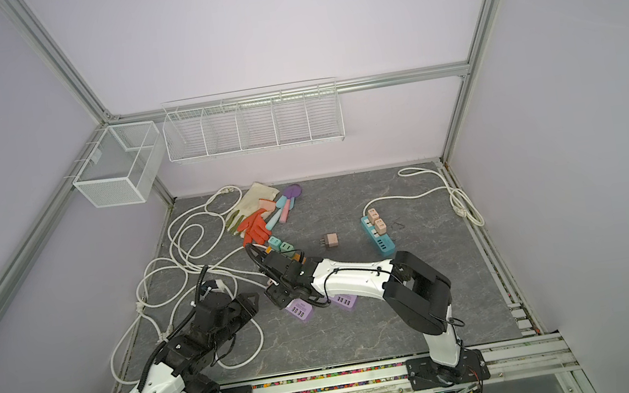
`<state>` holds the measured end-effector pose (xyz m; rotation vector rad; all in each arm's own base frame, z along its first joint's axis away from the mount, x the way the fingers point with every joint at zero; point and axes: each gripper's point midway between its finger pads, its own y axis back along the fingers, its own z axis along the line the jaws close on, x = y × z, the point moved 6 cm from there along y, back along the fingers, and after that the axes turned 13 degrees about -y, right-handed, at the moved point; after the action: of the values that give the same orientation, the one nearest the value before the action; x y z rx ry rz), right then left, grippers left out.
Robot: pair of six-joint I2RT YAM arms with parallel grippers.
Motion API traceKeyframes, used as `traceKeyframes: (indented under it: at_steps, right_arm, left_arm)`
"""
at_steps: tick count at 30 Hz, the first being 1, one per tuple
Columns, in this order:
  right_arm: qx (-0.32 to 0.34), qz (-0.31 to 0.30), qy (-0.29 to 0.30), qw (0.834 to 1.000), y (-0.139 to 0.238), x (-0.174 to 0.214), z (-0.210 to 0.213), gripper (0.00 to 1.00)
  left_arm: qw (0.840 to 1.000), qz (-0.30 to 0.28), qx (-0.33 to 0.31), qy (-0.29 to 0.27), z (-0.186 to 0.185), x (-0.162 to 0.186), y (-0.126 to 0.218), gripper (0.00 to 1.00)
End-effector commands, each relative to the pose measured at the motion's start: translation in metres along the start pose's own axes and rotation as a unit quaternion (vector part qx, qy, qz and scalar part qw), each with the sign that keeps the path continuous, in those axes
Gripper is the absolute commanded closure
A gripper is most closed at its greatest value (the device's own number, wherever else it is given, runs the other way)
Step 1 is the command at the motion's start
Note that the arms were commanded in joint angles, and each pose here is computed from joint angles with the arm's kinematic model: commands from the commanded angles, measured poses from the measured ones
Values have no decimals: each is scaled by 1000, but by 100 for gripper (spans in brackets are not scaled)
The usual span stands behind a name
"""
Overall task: Pull the plug off the socket
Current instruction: 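Move the right gripper back toward the purple strip's remaining pink plug, then close the right gripper on the pink plug in the purple strip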
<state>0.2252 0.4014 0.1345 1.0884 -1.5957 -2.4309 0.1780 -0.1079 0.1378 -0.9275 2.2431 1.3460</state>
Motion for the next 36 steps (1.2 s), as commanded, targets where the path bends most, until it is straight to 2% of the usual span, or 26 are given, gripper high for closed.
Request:
traceKeyframes:
  at_steps: [1, 15, 21, 27, 36]
  right_arm:
    - [-5, 4, 13, 1000, -7, -3, 4, 35]
    - [27, 23, 41, 999, -35, -3, 1, 50]
    - [29, 30, 50, 998, -42, 0, 0, 60]
    - [27, 35, 52, 998, -41, 1, 0, 70]
    - [24, 34, 41, 998, -26, 11, -2, 77]
  left_arm:
    - [1000, 0, -20, 9, 10, 5, 0, 45]
    - [1000, -6, -18, 11, 11, 3, 4, 43]
    - [1000, -2, -17, 12, 11, 5, 3, 43]
    - [1000, -3, -14, 13, 10, 5, 3, 42]
    - [999, 22, 24, 23, 4, 14, -1, 43]
